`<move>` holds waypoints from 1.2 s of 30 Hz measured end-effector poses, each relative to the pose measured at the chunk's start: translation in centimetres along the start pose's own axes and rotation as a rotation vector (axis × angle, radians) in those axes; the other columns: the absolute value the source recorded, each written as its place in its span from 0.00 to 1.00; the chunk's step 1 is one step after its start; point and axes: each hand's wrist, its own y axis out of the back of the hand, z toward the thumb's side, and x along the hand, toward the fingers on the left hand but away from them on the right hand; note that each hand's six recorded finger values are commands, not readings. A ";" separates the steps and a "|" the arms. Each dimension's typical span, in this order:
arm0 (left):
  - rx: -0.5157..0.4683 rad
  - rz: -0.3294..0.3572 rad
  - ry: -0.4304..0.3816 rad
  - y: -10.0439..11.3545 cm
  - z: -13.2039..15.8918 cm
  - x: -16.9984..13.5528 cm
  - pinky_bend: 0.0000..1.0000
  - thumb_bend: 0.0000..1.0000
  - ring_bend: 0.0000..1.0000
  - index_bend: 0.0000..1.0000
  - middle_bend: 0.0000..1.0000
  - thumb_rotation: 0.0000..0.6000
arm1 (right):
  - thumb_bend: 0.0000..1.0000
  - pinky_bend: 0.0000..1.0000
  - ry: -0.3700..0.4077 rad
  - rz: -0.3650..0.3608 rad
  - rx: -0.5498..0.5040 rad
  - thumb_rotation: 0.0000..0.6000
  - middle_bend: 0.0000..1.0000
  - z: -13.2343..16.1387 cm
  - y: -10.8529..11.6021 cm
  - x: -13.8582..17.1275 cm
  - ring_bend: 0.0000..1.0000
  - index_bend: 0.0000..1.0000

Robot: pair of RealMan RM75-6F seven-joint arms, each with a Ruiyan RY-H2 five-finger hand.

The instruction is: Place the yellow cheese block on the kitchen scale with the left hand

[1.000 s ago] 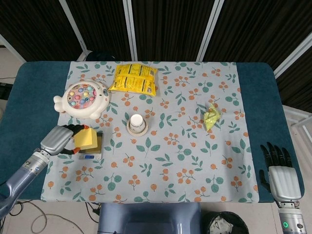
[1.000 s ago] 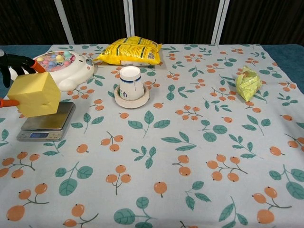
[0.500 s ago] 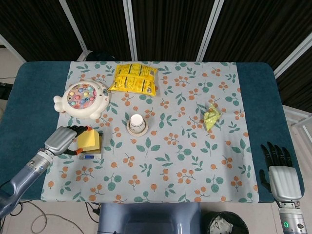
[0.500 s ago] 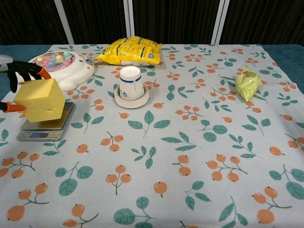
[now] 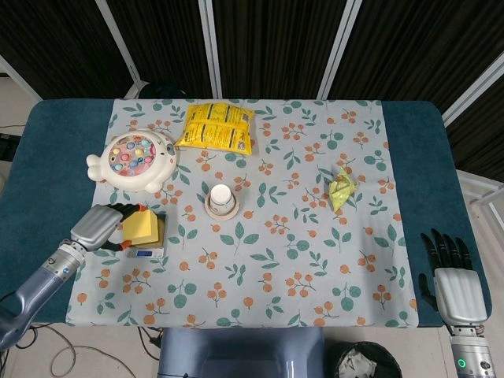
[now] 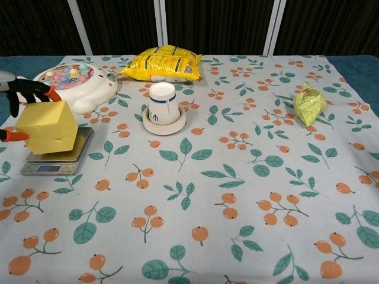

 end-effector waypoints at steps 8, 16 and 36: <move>0.022 -0.030 0.013 -0.3 -0.2 0.0 0.35 0.27 0.22 0.21 0.27 1.00 | 0.58 0.00 -0.002 0.000 0.003 1.00 0.00 -0.1 0.0 0.0 0.00 0.00; 0.042 -0.034 0.028 -0.1 -0.2 0.0 0.32 0.21 0.11 0.18 0.17 1.00 | 0.58 0.00 -0.004 -0.003 0.001 1.00 0.00 -0.1 0.1 0.1 0.00 0.00; 0.022 -0.003 0.035 1.6 0.4 -0.4 0.24 0.18 0.00 0.16 0.07 1.00 | 0.58 0.00 -0.007 0.003 0.004 1.00 0.00 -0.1 0.0 0.0 0.00 0.00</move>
